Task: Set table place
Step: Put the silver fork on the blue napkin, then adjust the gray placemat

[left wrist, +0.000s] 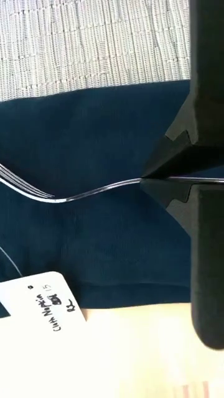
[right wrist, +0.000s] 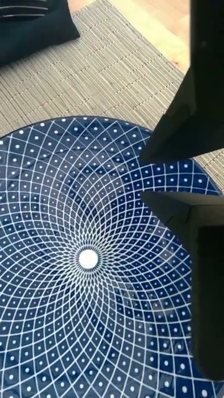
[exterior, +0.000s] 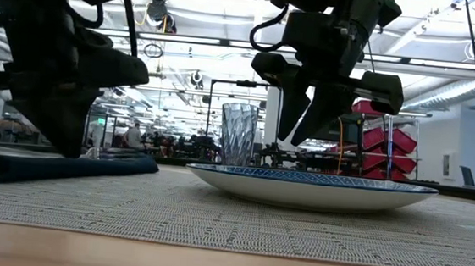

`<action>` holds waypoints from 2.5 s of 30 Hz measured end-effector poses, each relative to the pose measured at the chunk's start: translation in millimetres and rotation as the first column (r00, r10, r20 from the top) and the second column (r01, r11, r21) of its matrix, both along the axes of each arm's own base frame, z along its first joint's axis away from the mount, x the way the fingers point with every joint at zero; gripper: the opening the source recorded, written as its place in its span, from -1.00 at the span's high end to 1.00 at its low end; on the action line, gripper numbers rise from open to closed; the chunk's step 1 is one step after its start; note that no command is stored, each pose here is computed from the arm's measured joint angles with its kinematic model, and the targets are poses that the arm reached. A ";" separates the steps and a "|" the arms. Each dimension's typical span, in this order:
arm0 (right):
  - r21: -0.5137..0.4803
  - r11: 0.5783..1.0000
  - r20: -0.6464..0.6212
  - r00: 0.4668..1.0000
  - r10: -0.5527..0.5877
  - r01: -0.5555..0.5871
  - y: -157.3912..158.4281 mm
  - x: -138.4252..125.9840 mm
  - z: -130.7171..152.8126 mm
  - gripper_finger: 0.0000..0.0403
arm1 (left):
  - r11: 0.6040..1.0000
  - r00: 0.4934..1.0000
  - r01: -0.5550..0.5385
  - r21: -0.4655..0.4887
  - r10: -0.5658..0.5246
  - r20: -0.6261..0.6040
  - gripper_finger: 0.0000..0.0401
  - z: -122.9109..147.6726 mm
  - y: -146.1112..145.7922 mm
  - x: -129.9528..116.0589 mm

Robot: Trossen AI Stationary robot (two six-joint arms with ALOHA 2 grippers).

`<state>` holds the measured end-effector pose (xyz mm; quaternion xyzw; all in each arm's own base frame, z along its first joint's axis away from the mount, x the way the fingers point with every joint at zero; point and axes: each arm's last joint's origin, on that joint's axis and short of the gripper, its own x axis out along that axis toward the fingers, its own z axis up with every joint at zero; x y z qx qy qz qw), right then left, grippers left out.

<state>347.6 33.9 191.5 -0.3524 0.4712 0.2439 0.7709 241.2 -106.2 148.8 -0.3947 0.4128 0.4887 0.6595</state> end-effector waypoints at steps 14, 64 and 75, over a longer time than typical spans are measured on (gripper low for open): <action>0.004 1.000 0.000 1.000 0.002 -0.002 0.1 0.0 0.1 0.66 | 1.000 0.999 -0.021 -0.003 0.021 -0.049 0.47 -1.5 1.7 -5.1; -0.060 0.803 -0.255 0.769 -0.586 0.592 -10.0 -28.6 -8.4 0.66 | 0.549 0.562 0.816 0.182 -0.676 -0.477 0.35 29.3 102.3 54.0; -0.100 0.671 -0.288 0.624 -0.727 0.735 -20.4 -66.8 -18.1 0.66 | 0.423 0.479 0.874 0.239 -0.834 -0.275 0.35 9.5 140.0 63.9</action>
